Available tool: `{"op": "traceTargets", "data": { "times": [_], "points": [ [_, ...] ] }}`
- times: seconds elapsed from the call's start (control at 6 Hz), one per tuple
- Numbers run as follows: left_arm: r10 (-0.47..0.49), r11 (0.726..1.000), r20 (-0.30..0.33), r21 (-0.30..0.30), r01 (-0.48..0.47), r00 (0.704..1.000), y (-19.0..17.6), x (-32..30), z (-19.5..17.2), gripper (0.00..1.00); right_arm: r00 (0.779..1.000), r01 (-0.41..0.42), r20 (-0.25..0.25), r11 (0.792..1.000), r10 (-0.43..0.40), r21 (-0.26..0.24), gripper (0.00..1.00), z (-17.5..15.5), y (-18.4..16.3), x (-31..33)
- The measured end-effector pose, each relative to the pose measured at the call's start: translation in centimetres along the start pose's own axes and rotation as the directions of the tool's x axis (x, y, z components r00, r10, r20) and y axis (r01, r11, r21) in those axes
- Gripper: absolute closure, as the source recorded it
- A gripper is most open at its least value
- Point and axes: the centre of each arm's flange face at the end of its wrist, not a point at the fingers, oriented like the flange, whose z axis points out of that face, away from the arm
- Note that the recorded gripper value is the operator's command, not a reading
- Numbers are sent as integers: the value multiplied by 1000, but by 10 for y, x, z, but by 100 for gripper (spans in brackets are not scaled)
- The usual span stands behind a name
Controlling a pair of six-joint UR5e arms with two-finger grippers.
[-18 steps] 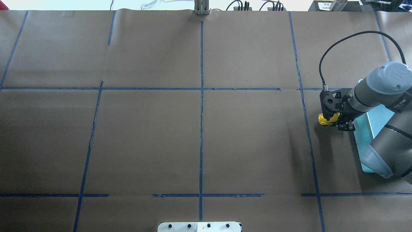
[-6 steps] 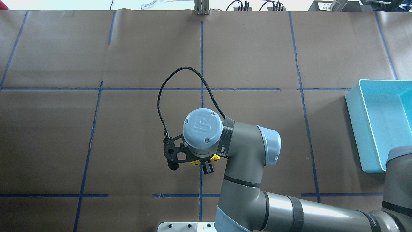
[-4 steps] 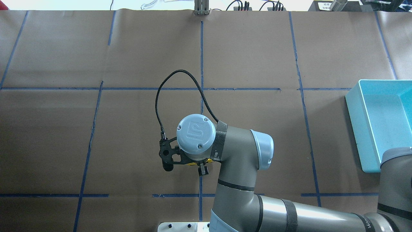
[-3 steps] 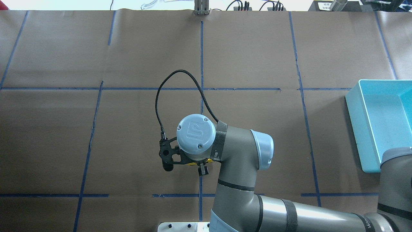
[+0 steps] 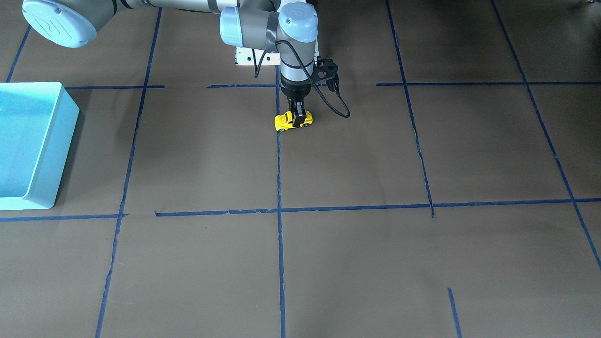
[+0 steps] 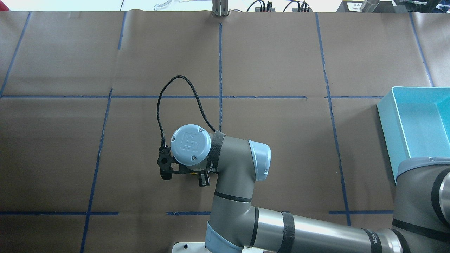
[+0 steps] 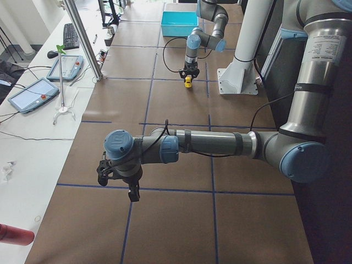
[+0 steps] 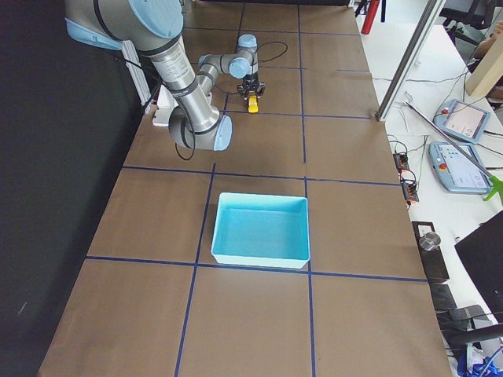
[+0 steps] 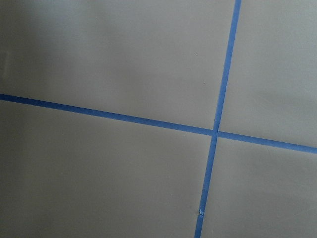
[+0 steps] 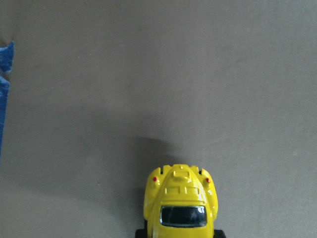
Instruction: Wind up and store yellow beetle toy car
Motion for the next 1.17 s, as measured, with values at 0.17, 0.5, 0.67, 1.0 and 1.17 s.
{"op": "traceTargets", "data": {
  "times": [0.17,0.5,0.67,1.0,1.17],
  "points": [
    [0,1000,0,0,0,1000,0,0,0,0,1000,0,1,1000,0,-1,1,1,-2,-1],
    [0,1000,1,0,0,1000,0,0,0,0,1000,-1,1,1000,1,1,0,1,-4,-1],
    [3,1000,1,3,-3,1000,0,1,-1,0,1000,-3,0,1000,3,6,0,-2,-7,-1],
    [6,1000,0,7,-6,1000,0,3,-3,0,1000,-5,-3,1000,5,29,0,-15,-11,0],
    [11,1000,0,11,-11,1000,0,5,-6,0,1000,-15,4,999,15,34,0,-22,-1,5]
  ]
}}
